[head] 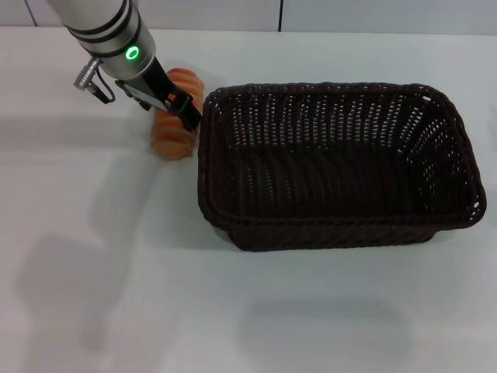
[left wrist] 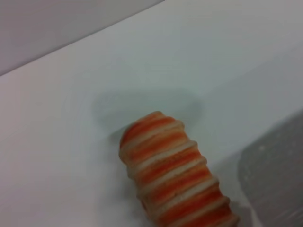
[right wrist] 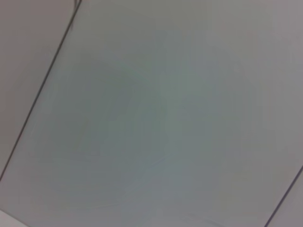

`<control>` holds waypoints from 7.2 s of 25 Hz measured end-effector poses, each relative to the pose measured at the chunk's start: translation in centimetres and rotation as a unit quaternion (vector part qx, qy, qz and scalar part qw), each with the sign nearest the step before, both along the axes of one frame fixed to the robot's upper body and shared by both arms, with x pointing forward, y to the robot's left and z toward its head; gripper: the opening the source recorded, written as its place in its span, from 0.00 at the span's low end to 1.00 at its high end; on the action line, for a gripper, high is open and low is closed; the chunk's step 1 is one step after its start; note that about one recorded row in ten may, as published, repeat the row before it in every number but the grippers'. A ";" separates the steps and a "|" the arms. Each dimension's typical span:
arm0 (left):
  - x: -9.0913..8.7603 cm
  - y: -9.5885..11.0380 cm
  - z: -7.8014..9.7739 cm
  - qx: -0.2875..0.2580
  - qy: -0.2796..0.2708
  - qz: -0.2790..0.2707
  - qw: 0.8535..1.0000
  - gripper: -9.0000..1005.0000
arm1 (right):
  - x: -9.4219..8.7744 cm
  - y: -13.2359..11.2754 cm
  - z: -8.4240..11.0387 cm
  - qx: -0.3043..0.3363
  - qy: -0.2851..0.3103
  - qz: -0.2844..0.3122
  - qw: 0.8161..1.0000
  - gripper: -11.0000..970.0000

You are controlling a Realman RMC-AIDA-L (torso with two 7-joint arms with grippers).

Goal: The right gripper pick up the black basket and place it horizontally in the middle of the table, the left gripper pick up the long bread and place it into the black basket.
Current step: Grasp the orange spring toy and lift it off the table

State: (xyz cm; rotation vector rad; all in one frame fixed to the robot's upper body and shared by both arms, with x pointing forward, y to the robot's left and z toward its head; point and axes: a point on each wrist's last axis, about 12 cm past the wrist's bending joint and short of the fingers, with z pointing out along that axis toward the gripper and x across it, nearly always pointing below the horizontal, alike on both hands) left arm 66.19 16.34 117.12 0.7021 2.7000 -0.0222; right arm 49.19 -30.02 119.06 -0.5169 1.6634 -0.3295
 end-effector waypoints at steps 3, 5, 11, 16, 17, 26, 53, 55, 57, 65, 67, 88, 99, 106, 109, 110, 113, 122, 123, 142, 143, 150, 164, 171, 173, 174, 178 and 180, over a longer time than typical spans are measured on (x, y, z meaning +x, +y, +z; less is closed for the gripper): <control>0.0 0.0 0.0 0.000 0.000 -0.001 1.000 0.77 | 0.1 0.1 0.0 0.000 0.000 0.002 1.000 0.48; 0.0 -0.2 0.0 0.002 -0.003 -0.005 1.000 0.77 | 0.1 0.2 0.0 0.000 0.001 0.005 1.000 0.48; 0.0 0.0 -0.4 0.003 -0.004 -0.002 1.000 0.77 | 0.3 0.7 0.1 0.001 -0.001 0.013 1.000 0.48; 0.0 0.1 -0.5 0.003 -0.004 -0.001 1.000 0.77 | 0.5 0.9 0.2 0.000 -0.001 0.018 1.000 0.48; 0.0 0.2 -0.6 0.004 -0.004 -0.001 1.000 0.77 | 0.6 1.0 0.2 0.000 -0.001 0.019 1.000 0.48; -0.3 0.0 -1.0 0.007 0.002 -0.009 1.000 0.77 | 1.0 1.6 0.5 0.000 -0.003 0.032 0.999 0.48; 0.0 1.1 -2.4 0.009 -0.012 -0.003 1.000 0.76 | 1.1 1.6 0.8 0.002 -0.009 0.027 1.000 0.48; 0.1 1.2 -2.5 0.009 -0.011 -0.004 1.000 0.76 | 1.2 1.8 0.9 0.002 -0.010 0.031 0.999 0.48; 0.1 1.2 -2.6 0.008 -0.012 -0.006 1.000 0.76 | 1.2 1.8 0.9 0.001 -0.011 0.032 0.999 0.48; 0.2 1.1 -2.6 0.009 -0.020 -0.010 1.000 0.76 | 1.6 2.5 1.2 -0.003 -0.015 0.043 0.999 0.48; 0.1 1.1 -2.8 0.010 -0.017 -0.010 1.000 0.76 | 1.6 2.5 1.2 -0.003 -0.015 0.044 0.999 0.48; -1.7 -0.1 -1.8 0.068 -0.070 -0.089 0.991 0.42 | 1.7 3.2 1.1 -0.009 -0.016 0.054 0.998 0.47; -2.8 1.3 0.7 0.036 -0.133 -0.075 0.988 0.31 | 1.9 3.4 1.2 -0.009 -0.018 0.057 0.998 0.47; -3.9 1.8 2.4 0.024 -0.167 -0.076 0.983 0.29 | 2.1 3.6 1.3 -0.009 -0.020 0.061 0.998 0.47; -4.0 1.8 2.6 0.025 -0.166 -0.077 0.983 0.27 | 2.2 3.6 1.2 -0.009 -0.019 0.062 0.998 0.47; -4.1 1.8 2.7 0.024 -0.169 -0.078 0.982 0.26 | 2.2 3.6 1.2 -0.009 -0.019 0.062 0.998 0.47; -4.3 1.9 3.1 0.023 -0.174 -0.078 0.981 0.23 | 2.3 3.7 1.2 -0.010 -0.019 0.064 0.998 0.47; -5.3 1.7 4.9 0.014 -0.201 -0.086 0.976 0.17 | 2.6 3.9 1.1 -0.011 -0.019 0.068 0.997 0.47; -5.5 1.6 5.2 0.013 -0.204 -0.088 0.975 0.16 | 2.7 3.9 1.1 -0.011 -0.019 0.068 0.997 0.47; -11.4 -0.6 9.5 -0.007 -0.248 -0.147 0.957 0.01 | 3.4 4.3 1.0 -0.016 -0.025 0.072 0.997 0.47; -11.3 0.0 9.0 0.000 -0.240 -0.136 0.961 0.01 | 3.4 4.3 1.0 -0.017 -0.025 0.072 0.997 0.47; -11.2 8.3 8.0 0.020 -0.184 0.002 0.983 0.02 | 3.0 -0.1 2.7 0.101 -0.033 -0.013 0.994 0.47; -13.9 13.8 4.6 0.050 -0.157 0.051 0.985 0.07 | -1.8 -9.6 -2.3 0.139 -0.020 -0.210 0.968 0.47; -14.2 13.9 2.3 0.040 -0.115 0.047 0.991 0.14 | -2.2 -7.8 -2.4 0.107 -0.054 -0.185 0.975 0.47; -14.4 13.9 2.0 0.036 -0.102 0.045 0.993 0.16 | -2.0 -7.7 -2.4 0.104 -0.055 -0.181 0.976 0.47; -14.4 13.9 2.0 0.036 -0.102 0.045 0.993 0.19 | -2.0 -7.6 -2.4 0.103 -0.055 -0.180 0.977 0.47; -15.7 12.9 1.8 -0.007 -0.022 0.028 0.999 0.31 | -1.7 -7.7 -2.4 0.091 -0.057 -0.179 0.978 0.47; -15.9 12.1 1.7 -0.026 -0.006 0.013 1.000 0.37 | -1.6 -7.7 -2.5 0.083 -0.055 -0.178 0.979 0.47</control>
